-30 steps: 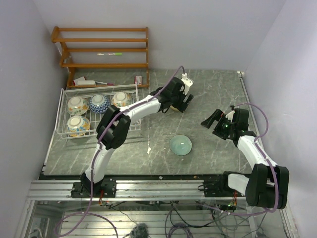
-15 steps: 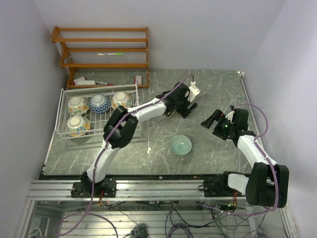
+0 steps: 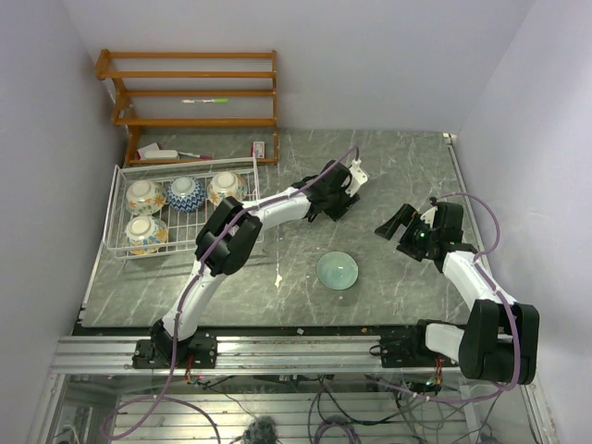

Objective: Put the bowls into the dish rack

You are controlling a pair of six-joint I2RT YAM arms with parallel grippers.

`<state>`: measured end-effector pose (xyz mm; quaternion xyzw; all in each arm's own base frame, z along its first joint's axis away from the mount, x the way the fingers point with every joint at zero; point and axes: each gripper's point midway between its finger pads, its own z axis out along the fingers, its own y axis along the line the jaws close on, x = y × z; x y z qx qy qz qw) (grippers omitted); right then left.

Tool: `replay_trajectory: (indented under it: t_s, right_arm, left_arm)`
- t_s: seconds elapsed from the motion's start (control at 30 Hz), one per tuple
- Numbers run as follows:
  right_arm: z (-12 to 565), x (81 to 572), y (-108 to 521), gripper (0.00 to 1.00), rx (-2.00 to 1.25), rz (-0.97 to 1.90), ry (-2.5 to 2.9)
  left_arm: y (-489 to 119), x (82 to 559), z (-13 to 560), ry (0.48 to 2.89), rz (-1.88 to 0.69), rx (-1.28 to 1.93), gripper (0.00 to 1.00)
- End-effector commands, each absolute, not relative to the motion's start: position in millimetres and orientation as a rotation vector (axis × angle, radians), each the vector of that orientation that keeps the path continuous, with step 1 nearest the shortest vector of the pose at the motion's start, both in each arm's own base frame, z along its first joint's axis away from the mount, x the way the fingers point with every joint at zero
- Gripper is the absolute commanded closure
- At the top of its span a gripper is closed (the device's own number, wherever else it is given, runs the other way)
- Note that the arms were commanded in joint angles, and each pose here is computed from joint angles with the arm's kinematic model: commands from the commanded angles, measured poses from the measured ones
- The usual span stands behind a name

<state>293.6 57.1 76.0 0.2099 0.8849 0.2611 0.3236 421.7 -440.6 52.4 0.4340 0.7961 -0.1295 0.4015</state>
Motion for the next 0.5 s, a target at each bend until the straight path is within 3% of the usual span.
replay_trajectory:
  t_s: [0.0, 0.07, 0.17, 0.33, 0.47]
  right_arm:
    - [72, 294, 55, 0.01, 0.554, 0.674, 2.313]
    - [73, 294, 54, 0.01, 0.553, 0.671, 2.312]
    - [72, 293, 54, 0.01, 0.555, 0.669, 2.312]
    - [74, 292, 54, 0.01, 0.554, 0.668, 2.310]
    - [75, 291, 54, 0.01, 0.552, 0.665, 2.309]
  left_arm:
    - [-436, 423, 51, 2.002, -0.294, 1.077, 0.36]
    - [-434, 423, 48, 2.009, -0.281, 1.077, 0.39]
    - [-433, 422, 50, 2.008, -0.285, 1.074, 0.52]
    - [-435, 415, 72, 1.982, -0.331, 1.043, 0.91]
    - [-434, 403, 98, 1.968, -0.375, 0.996, 0.93]
